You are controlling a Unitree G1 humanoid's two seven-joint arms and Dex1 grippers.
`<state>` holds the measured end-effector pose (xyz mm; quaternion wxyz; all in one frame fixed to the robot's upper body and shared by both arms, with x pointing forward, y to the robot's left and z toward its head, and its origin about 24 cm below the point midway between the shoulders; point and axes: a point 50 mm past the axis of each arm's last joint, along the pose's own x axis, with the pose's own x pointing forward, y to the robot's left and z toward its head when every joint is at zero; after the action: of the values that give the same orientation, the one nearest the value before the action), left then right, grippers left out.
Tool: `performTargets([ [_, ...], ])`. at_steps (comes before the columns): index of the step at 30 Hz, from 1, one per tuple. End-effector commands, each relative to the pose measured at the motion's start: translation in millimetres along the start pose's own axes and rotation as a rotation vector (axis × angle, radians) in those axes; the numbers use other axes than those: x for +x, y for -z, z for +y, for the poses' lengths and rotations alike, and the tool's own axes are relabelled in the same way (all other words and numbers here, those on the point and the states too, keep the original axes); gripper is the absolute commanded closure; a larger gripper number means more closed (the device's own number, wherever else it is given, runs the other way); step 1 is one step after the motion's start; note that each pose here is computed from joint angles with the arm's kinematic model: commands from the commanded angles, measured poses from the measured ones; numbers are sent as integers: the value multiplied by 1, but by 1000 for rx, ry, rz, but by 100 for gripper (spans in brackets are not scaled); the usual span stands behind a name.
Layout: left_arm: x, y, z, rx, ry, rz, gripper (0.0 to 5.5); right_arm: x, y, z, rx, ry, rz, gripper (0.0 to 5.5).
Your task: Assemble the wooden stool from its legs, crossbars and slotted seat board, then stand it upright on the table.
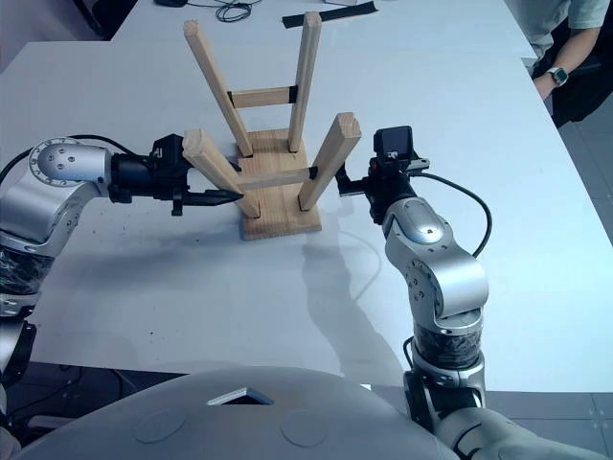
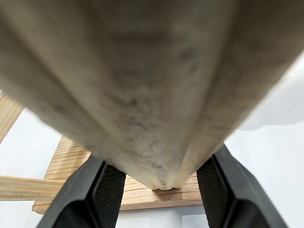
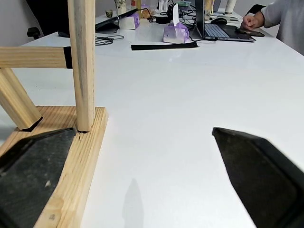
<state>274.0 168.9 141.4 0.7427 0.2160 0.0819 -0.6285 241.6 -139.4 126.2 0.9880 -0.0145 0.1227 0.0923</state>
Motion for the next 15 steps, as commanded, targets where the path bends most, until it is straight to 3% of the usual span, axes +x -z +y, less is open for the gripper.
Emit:
performTargets([
  [1, 32, 38, -30, -93, 122, 220, 344, -20, -51, 47, -55, -445, -264, 13],
  [8, 37, 7, -49, -172, 190, 105, 344, -12, -35, 13, -164, -310, -202, 13],
  [9, 37, 4, -50, -167, 192, 94, 307, -12, -35, 11, -168, -303, -201, 10],
  [15, 45, -9, -48, -280, 136, 44, 208, -14, -28, -2, -184, -256, -190, 10],
])
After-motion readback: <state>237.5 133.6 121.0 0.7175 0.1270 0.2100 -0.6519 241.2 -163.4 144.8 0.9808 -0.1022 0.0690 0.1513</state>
